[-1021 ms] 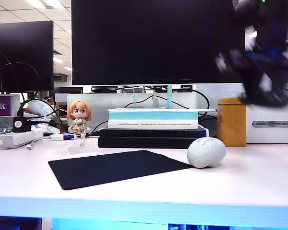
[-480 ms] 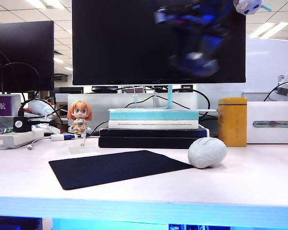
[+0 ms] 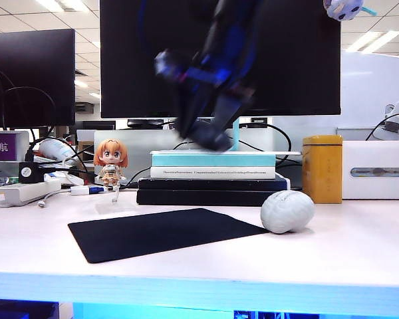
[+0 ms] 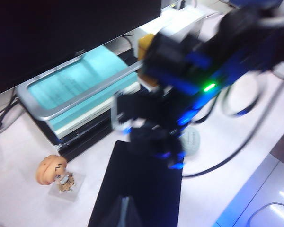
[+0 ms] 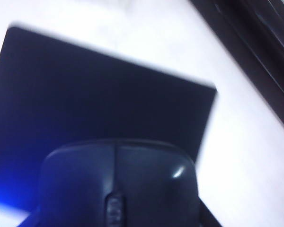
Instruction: Place the black mouse on the black mouse pad.
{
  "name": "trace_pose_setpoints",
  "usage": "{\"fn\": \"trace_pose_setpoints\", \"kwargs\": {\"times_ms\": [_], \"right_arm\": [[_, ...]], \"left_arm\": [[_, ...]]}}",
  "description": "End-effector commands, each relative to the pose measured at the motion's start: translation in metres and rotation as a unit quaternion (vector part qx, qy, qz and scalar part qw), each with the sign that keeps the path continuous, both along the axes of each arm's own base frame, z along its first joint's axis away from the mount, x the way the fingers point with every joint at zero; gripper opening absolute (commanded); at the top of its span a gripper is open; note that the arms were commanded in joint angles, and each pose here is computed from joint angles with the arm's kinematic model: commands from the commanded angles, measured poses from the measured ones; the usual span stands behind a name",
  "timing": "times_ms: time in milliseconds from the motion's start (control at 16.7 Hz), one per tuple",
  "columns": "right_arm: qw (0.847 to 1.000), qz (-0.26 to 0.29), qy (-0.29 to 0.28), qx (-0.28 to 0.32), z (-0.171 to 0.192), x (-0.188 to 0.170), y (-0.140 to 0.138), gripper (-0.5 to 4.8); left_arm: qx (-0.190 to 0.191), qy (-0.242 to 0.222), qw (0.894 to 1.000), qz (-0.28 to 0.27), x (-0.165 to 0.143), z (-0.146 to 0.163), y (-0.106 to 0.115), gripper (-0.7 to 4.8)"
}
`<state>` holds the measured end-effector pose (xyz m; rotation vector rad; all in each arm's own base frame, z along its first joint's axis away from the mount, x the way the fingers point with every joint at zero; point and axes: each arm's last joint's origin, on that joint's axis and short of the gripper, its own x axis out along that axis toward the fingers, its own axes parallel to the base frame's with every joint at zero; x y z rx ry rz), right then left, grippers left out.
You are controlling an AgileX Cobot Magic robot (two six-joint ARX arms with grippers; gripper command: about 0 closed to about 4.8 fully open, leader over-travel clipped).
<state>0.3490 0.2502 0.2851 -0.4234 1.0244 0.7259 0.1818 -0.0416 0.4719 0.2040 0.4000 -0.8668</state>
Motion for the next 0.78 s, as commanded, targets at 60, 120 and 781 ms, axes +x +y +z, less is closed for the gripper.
{"fn": "trace_pose_setpoints", "kwargs": {"times_ms": [60,120,781], "right_arm": [[1.0,0.006,0.012,0.025,-0.017,0.004,0.019,2.24],[1.0,0.011,0.02,0.018,-0.028,0.006,0.025,2.24],[0.997,0.018,0.067,-0.016,-0.084,0.009,0.048,2.24]], "left_arm": [[-0.005,-0.002,1.0,-0.004,-0.002,0.002,0.0,-0.06],[-0.005,-0.003,1.0,-0.004,-0.002,0.002,0.0,-0.05],[-0.004,-0.003,1.0,-0.004,-0.002,0.002,0.0,-0.06]]}}
